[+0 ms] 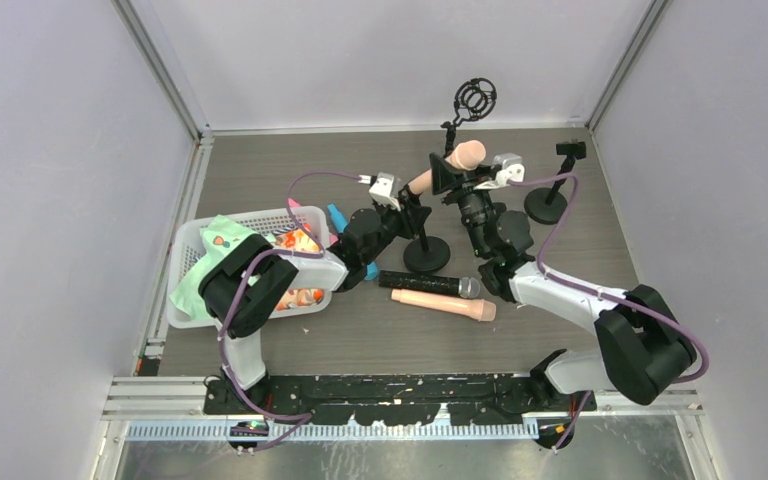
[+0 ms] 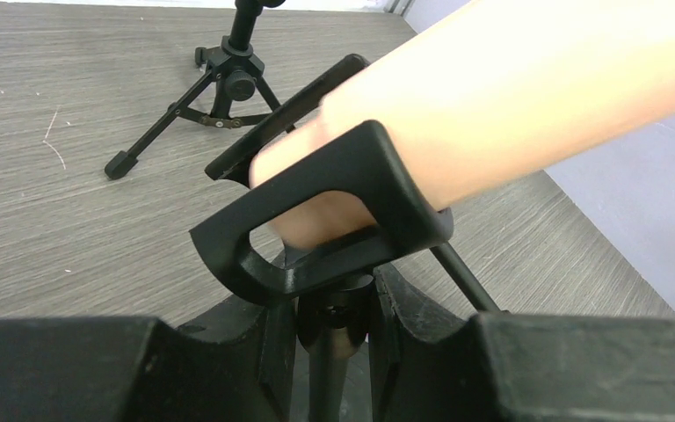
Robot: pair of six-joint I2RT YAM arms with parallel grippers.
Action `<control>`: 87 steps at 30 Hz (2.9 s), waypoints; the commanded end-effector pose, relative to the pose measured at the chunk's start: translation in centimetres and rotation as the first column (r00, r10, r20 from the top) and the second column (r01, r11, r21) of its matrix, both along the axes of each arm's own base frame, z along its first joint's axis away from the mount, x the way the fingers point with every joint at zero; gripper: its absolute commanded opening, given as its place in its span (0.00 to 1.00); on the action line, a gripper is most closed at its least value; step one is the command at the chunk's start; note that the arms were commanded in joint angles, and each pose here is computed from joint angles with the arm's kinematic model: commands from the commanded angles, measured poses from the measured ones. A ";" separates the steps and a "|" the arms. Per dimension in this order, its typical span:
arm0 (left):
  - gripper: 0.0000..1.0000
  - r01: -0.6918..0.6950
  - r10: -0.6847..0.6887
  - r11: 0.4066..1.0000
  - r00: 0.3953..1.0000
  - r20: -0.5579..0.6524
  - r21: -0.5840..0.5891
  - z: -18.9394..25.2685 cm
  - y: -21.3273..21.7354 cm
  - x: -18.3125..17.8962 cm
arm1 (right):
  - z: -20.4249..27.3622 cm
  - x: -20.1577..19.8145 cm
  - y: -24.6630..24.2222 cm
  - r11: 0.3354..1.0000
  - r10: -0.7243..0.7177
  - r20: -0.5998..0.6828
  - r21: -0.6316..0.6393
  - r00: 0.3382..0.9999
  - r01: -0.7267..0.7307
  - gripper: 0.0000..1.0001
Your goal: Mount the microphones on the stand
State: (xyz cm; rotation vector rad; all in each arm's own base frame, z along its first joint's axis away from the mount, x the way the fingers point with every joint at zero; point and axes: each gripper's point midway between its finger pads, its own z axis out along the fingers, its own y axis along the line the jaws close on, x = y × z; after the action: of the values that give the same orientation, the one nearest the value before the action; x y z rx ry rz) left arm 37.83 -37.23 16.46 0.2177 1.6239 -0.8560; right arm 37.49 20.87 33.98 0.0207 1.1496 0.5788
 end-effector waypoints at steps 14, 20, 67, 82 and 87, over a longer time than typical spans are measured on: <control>0.00 0.027 -0.038 0.998 0.976 0.213 0.053 4.8 -1.3 -1.0 | -8.6 0.2 0.5 0.969 -0.125 -0.240 -0.239 0.963 0.067 0.01; 0.00 0.011 -0.033 0.996 0.964 0.266 0.085 5.2 -1.0 -1.0 | -11.6 -0.2 0.8 0.959 -0.117 -0.312 -0.282 0.943 0.026 0.01; 0.00 0.007 -0.071 0.982 0.938 0.339 0.187 4.5 -0.4 -1.6 | -23.8 -3.3 1.1 0.729 -0.304 -0.643 -0.632 0.702 -0.262 0.01; 0.09 0.003 -0.014 0.998 0.983 0.182 0.063 3.6 -0.3 -1.6 | -17.2 -3.1 1.0 0.931 -0.177 -0.511 -0.365 0.841 -0.026 0.01; 0.06 -0.018 0.017 1.000 0.990 0.138 0.004 3.5 -0.1 -1.5 | -15.7 -3.7 1.1 0.991 -0.087 -0.460 -0.127 0.884 0.032 0.01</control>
State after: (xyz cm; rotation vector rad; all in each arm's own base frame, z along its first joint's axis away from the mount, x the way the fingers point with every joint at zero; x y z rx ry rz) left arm 35.68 -37.89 15.59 0.4264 1.5805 -0.7225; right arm 35.45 21.94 27.72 0.0778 1.4434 0.4697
